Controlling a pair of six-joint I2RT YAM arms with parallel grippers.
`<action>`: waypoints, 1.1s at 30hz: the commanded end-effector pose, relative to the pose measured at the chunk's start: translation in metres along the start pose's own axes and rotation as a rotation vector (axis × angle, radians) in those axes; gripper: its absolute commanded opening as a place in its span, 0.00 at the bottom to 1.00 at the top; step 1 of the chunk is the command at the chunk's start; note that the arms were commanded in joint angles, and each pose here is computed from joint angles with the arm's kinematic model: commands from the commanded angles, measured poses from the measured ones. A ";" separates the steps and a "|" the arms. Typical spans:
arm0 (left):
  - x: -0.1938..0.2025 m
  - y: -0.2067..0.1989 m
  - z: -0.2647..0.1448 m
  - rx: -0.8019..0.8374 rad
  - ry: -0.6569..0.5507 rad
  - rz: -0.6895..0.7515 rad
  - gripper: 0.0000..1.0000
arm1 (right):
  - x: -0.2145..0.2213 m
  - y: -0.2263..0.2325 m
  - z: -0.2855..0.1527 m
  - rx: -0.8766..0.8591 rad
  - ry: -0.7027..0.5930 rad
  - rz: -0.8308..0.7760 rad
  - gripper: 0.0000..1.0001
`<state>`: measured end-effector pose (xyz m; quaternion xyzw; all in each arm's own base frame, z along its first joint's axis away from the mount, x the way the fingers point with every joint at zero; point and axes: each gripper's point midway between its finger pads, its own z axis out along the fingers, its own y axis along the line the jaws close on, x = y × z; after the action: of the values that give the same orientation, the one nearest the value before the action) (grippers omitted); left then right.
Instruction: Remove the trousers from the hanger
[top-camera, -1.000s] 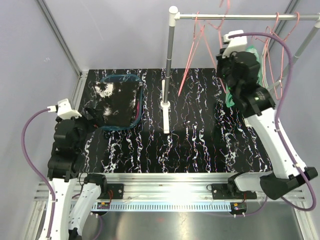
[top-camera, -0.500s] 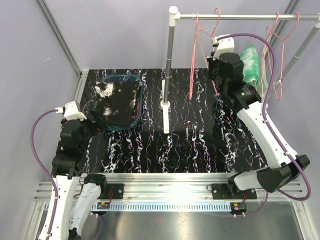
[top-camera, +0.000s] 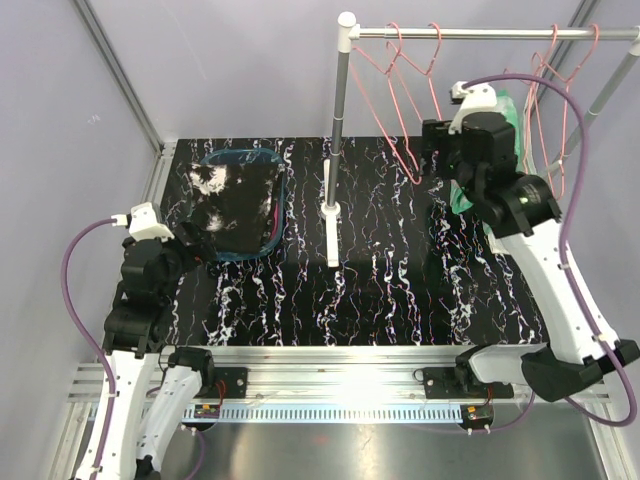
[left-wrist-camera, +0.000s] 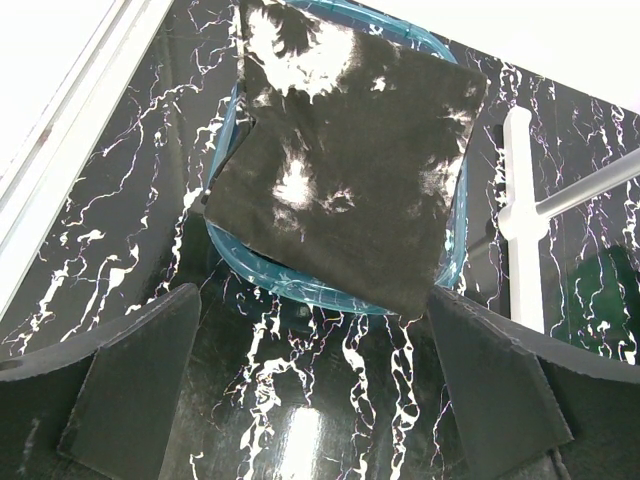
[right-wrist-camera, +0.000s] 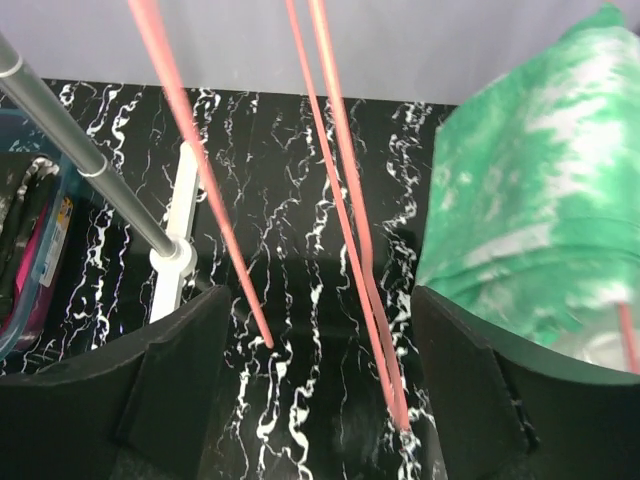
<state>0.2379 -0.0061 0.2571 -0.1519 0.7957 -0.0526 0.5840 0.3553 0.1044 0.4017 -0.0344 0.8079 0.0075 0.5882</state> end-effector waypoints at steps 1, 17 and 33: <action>-0.010 -0.002 0.001 0.002 -0.038 0.006 0.99 | -0.009 -0.028 -0.043 0.025 0.014 0.086 0.83; -0.004 -0.010 -0.002 0.043 -0.023 0.035 0.99 | -0.041 -0.152 -0.035 0.334 -0.018 0.211 0.79; -0.003 -0.017 -0.003 0.075 -0.020 0.046 0.99 | -0.010 -0.156 0.032 0.169 -0.026 0.269 0.36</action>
<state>0.2362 -0.0218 0.2549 -0.1198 0.8020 -0.0683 0.5812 0.3853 -0.0527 0.3722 0.1409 0.8332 0.0027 0.5348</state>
